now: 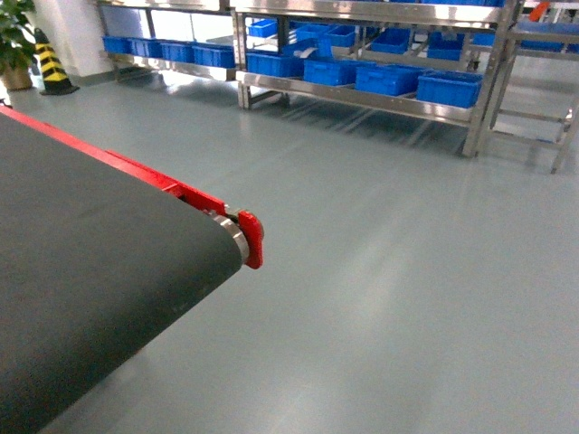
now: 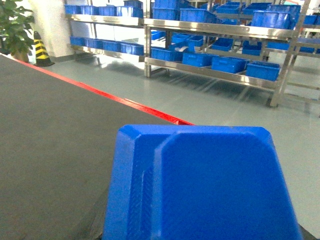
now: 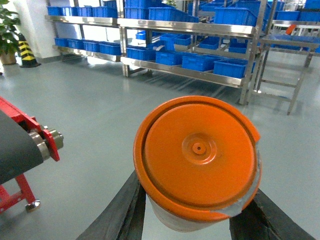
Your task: Sort blue parts and orange caps into right shelf containers
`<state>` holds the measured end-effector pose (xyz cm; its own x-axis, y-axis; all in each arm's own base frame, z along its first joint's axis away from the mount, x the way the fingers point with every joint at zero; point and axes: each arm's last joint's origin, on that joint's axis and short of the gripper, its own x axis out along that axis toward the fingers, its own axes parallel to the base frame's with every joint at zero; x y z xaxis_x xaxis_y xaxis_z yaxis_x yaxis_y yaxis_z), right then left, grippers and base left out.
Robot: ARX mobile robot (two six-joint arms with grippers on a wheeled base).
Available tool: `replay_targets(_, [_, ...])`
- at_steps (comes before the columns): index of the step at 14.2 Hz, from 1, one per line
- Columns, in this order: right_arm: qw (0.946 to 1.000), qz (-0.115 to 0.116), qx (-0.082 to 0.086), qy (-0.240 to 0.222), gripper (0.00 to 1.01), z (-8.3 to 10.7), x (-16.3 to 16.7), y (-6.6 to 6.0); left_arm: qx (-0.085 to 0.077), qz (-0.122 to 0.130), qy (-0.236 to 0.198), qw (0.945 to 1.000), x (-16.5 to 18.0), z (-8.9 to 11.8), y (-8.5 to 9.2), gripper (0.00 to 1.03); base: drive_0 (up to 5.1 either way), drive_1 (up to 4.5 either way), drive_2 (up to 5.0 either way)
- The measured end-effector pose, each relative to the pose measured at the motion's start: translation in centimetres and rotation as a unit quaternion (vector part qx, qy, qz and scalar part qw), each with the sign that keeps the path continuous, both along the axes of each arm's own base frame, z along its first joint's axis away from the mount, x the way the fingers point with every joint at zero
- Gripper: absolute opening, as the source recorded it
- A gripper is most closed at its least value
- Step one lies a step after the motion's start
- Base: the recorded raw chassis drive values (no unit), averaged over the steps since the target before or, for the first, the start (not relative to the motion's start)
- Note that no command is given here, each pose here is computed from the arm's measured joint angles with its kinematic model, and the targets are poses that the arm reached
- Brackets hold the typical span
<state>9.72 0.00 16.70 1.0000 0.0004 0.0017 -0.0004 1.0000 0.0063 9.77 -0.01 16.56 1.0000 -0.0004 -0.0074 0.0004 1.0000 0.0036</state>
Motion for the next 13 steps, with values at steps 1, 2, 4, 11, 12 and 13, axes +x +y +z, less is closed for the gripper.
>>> replay_targets(1, [1.0000, 0.000, 0.000, 0.000, 0.40, 0.00, 0.00, 0.00, 0.000, 0.000, 0.000, 1.0000, 0.00, 0.00, 0.00, 0.43, -1.5, -1.48, -1.5])
replay_targets(2, [1.0000, 0.000, 0.000, 0.000, 0.40, 0.00, 0.00, 0.00, 0.000, 0.000, 0.000, 1.0000, 0.00, 0.00, 0.00, 0.43, -1.5, -1.48, -1.5])
replay_targets(4, [1.0000, 0.000, 0.000, 0.000, 0.40, 0.02, 0.00, 0.00, 0.000, 0.000, 0.000, 1.0000, 0.00, 0.00, 0.00, 0.43, -1.5, -1.48, -1.5])
replay_targets(11, [1.0000, 0.000, 0.000, 0.000, 0.40, 0.00, 0.00, 0.00, 0.000, 0.000, 0.000, 1.0000, 0.00, 0.00, 0.00, 0.43, -1.5, -1.47, -1.5])
replay_targets(12, [1.0000, 0.000, 0.000, 0.000, 0.40, 0.00, 0.00, 0.00, 0.000, 0.000, 0.000, 1.0000, 0.00, 0.00, 0.00, 0.43, -1.6, -1.62, -1.6])
replay_targets(13, [1.0000, 0.000, 0.000, 0.000, 0.40, 0.00, 0.00, 0.00, 0.000, 0.000, 0.000, 1.0000, 0.00, 0.00, 0.00, 0.43, -1.6, -1.60, -1.6])
